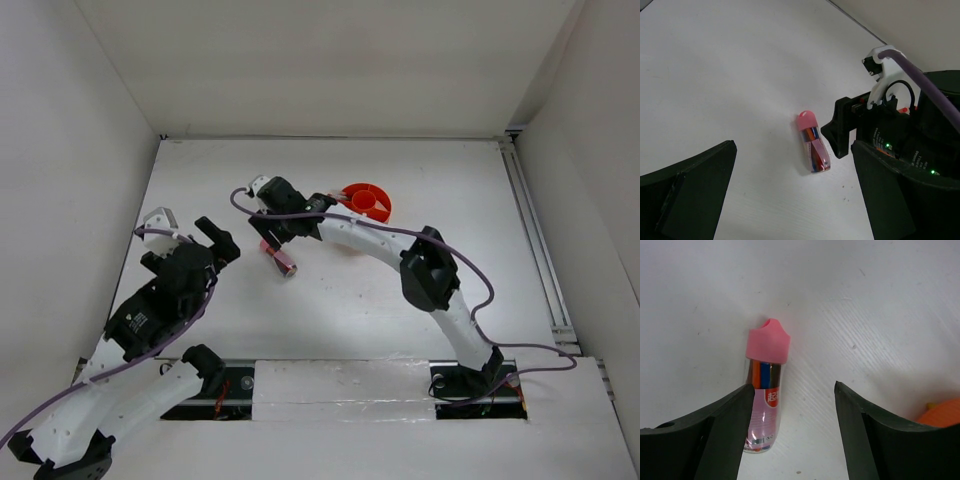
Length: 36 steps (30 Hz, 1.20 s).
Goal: Sort the stationery into containers
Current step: Pick up the stationery from the center of the board.
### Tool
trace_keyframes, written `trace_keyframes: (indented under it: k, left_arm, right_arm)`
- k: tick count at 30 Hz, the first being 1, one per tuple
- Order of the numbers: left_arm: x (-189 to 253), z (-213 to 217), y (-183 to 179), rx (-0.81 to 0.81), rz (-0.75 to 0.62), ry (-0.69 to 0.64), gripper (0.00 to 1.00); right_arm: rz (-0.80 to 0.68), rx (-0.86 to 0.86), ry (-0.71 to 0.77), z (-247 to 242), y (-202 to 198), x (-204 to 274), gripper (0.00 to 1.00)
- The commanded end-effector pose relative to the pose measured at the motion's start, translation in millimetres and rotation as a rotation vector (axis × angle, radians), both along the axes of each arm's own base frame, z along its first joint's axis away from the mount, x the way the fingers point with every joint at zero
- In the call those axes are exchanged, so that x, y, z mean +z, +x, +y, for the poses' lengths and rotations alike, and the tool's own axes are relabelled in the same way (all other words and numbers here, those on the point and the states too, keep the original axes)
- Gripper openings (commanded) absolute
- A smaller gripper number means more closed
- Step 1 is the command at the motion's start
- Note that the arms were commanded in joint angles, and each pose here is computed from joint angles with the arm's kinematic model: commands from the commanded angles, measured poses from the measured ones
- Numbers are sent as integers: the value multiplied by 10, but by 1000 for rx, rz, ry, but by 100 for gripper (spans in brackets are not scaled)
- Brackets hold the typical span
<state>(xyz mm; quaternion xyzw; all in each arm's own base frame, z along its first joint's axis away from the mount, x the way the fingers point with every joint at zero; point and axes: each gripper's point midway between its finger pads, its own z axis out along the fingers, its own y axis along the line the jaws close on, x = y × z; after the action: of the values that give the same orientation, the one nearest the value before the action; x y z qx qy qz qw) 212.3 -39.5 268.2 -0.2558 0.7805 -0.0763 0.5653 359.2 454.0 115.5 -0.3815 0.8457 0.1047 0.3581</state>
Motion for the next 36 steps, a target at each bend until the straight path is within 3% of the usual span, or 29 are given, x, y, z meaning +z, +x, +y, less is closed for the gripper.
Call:
trace_keyframes:
  k: [1, 10, 20, 24, 28, 30, 34, 36]
  left_arm:
    - [128, 49, 24, 43, -29, -21, 99]
    - [150, 23, 14, 17, -43, -30, 99]
    - [175, -29, 6, -29, -56, -29, 99]
    - [175, -29, 6, -29, -56, -29, 99]
    - [170, -64, 27, -41, -51, -24, 99]
    - [118, -124, 55, -59, -26, -16, 99]
    - [169, -228, 165, -72, 6, 13, 99]
    - [238, -231, 168, -72, 1, 9, 99]
  right_arm:
    - [12, 8, 90, 197, -53, 221, 71]
    - [86, 64, 74, 458, -90, -195, 71]
    - [165, 64, -42, 391, -135, -713, 70]
    - [182, 54, -136, 202, -176, -930, 51]
    - [182, 65, -175, 84, -219, -930, 21]
    - [169, 82, -160, 105, -217, -863, 0]
    - [151, 156, 25, 283, -278, -467, 0]
    - [81, 186, 178, 349, -272, 161, 0]
